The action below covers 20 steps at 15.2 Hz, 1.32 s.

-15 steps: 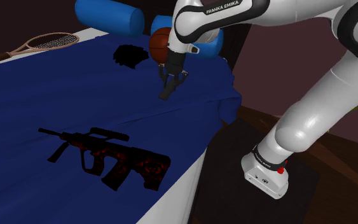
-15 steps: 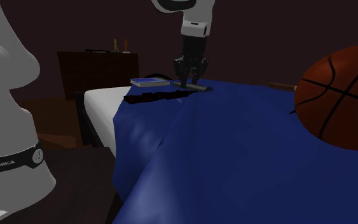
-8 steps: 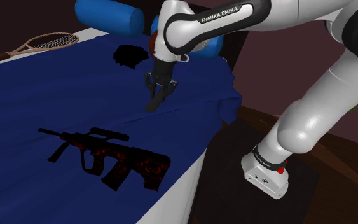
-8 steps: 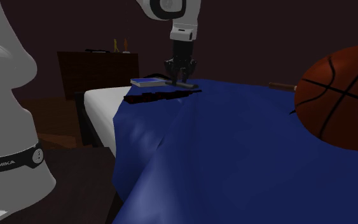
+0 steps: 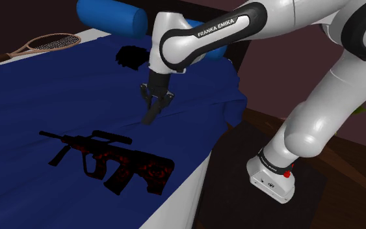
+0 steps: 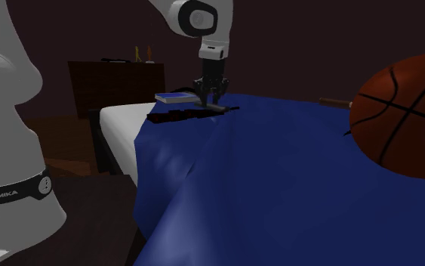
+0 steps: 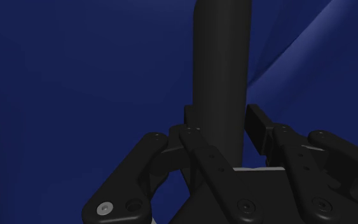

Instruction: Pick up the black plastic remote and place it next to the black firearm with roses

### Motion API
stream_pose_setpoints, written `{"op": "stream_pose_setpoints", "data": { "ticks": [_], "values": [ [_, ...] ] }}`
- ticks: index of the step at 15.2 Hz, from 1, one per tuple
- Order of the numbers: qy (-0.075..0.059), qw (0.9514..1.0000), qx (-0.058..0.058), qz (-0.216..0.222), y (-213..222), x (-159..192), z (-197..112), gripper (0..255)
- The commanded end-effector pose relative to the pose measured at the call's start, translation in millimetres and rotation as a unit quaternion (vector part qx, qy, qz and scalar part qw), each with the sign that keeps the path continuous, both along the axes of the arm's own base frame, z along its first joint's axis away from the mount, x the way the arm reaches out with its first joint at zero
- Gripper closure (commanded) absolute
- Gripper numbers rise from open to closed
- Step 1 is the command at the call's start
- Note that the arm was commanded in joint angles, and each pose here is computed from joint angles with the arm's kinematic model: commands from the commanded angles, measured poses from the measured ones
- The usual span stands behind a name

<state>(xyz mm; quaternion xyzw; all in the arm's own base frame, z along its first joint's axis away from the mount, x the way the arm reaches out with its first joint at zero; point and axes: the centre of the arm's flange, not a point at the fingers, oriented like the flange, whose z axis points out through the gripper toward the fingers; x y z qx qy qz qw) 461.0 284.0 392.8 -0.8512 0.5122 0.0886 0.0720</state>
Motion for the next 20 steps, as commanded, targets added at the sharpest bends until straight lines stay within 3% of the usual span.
{"op": "stream_pose_setpoints", "data": {
  "ticks": [1,12,20],
  "values": [
    [0.0,1.0,0.0,0.0,-0.2,-0.4,-10.2,255],
    [0.0,1.0,0.0,0.0,-0.2,-0.4,-71.6,255],
    [0.0,1.0,0.0,0.0,-0.2,-0.4,-71.6,255]
  ]
}}
